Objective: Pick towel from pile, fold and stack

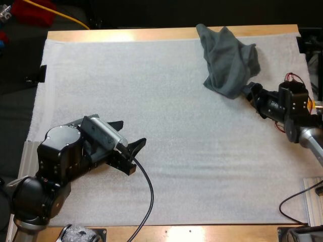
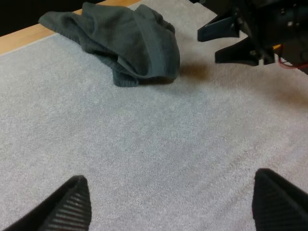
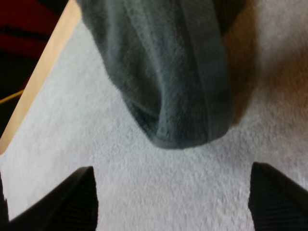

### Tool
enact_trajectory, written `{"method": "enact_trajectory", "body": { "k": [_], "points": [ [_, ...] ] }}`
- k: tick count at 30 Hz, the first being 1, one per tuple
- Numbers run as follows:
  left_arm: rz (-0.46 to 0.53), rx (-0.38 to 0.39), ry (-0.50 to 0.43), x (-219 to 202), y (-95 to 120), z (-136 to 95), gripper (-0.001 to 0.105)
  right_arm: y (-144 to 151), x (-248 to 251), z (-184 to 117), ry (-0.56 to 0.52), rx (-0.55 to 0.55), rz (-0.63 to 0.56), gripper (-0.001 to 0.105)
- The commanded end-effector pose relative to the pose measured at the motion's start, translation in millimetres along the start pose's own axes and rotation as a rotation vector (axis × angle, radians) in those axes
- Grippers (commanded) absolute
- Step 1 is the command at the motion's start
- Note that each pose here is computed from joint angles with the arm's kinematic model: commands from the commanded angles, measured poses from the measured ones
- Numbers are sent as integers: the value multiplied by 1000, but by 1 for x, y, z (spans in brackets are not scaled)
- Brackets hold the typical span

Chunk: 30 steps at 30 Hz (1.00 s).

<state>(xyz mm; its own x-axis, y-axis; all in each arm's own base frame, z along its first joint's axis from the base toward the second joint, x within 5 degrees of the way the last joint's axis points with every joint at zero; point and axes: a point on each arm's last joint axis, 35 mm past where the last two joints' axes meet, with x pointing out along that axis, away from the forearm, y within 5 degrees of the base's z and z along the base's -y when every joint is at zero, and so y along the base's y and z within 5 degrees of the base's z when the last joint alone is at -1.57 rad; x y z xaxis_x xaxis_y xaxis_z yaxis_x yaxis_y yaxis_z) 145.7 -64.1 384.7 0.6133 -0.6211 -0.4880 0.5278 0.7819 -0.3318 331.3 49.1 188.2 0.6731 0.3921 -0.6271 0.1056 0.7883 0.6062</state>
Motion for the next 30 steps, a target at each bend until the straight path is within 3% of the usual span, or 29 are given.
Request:
{"method": "enact_trajectory", "body": {
  "k": [1, 13, 22, 25, 30],
  "points": [
    [-1, -2, -8, -2, -2, 2, 68, 1, 4, 3, -18, -2, 9, 64],
    [-3, -2, -7, -2, -2, 2, 68, -13, 49, 8, -25, 38, 15, 64],
    [-3, -2, -7, -2, -2, 2, 68, -1, 80, 11, 25, 13, 56, 63],
    [-3, -2, -7, -2, -2, 2, 68, 1, 84, 8, 34, 12, 45, 52],
    [-3, -2, -7, -2, -2, 2, 68, 0, 83, 8, 36, 16, 41, 22]
  ]
}}
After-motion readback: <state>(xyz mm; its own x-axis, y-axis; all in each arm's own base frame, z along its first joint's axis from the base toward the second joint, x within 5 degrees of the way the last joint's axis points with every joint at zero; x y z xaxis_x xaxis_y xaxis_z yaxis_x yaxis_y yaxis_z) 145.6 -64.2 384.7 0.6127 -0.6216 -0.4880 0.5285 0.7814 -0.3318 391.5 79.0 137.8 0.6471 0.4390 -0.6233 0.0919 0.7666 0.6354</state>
